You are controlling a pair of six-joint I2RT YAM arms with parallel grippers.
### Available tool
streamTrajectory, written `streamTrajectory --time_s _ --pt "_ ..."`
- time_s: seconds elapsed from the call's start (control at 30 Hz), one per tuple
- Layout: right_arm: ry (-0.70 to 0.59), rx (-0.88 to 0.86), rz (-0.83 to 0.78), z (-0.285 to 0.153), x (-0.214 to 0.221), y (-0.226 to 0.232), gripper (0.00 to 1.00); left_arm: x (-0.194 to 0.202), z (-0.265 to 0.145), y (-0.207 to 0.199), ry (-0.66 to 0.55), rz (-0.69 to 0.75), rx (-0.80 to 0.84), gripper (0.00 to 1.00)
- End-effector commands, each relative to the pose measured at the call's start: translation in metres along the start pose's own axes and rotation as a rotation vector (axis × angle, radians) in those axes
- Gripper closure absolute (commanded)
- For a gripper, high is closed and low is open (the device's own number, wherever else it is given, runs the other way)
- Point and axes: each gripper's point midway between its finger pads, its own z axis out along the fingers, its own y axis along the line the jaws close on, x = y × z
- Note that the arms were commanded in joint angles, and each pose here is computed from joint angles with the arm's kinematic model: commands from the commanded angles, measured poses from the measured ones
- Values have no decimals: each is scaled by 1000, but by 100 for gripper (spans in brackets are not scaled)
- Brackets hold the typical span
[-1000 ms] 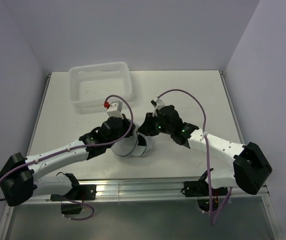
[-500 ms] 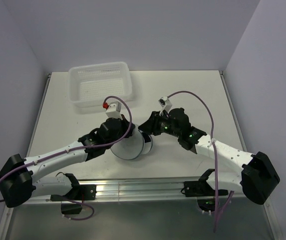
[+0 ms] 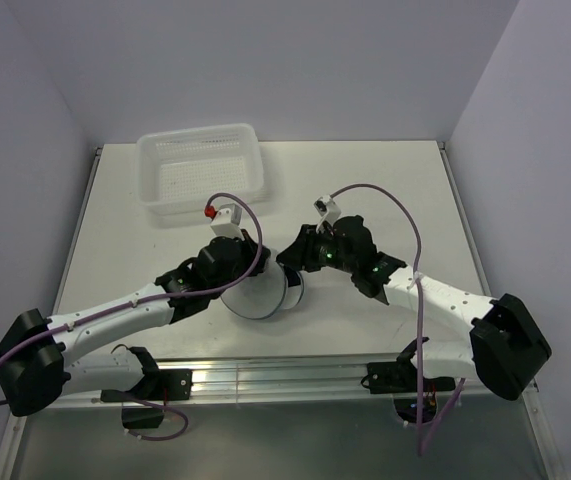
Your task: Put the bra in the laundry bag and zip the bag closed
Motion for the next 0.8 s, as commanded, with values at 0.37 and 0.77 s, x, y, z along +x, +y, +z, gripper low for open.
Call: streamTrajectory --time_s 0.37,0.77 --pt "-22 -77 15 -2 5 3 46 -20 1 -21 -63 5 79 100" --pt "-85 -171 22 -9 -8 22 66 -16 6 -22 -52 11 82 100"
